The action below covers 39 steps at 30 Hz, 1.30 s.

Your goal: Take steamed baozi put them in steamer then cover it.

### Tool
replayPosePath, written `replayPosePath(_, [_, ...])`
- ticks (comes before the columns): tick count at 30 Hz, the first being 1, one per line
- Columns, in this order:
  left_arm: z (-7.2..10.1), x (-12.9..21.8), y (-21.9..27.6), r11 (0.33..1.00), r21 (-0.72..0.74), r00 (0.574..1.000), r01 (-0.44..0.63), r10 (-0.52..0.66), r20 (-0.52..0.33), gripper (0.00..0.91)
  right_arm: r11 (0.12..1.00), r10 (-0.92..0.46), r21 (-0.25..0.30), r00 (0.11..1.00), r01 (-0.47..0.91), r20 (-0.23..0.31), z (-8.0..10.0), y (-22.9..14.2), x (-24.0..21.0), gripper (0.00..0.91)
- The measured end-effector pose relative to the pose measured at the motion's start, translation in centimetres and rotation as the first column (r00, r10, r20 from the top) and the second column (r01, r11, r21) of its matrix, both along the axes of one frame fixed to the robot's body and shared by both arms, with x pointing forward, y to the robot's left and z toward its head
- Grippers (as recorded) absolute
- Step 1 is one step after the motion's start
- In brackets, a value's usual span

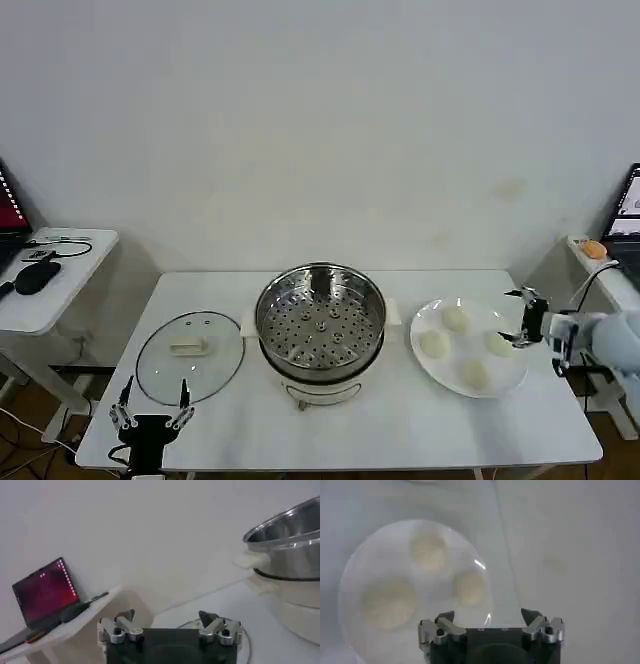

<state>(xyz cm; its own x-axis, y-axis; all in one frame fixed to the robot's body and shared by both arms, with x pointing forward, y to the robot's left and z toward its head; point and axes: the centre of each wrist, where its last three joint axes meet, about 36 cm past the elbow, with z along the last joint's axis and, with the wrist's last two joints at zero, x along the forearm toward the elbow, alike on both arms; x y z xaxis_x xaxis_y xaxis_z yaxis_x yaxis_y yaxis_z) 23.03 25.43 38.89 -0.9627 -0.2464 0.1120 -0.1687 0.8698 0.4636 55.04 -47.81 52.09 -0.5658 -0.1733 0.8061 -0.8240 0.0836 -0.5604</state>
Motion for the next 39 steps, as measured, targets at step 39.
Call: replayPosePath(39, [0.0, -0.5, 0.3, 0.999, 0.018, 0.999, -0.037, 0.036, 0.019, 0.907, 0.980, 0.080, -0.158, 0.965, -0.122, -0.251, -7.0, 8.9, 14.8, 0.907])
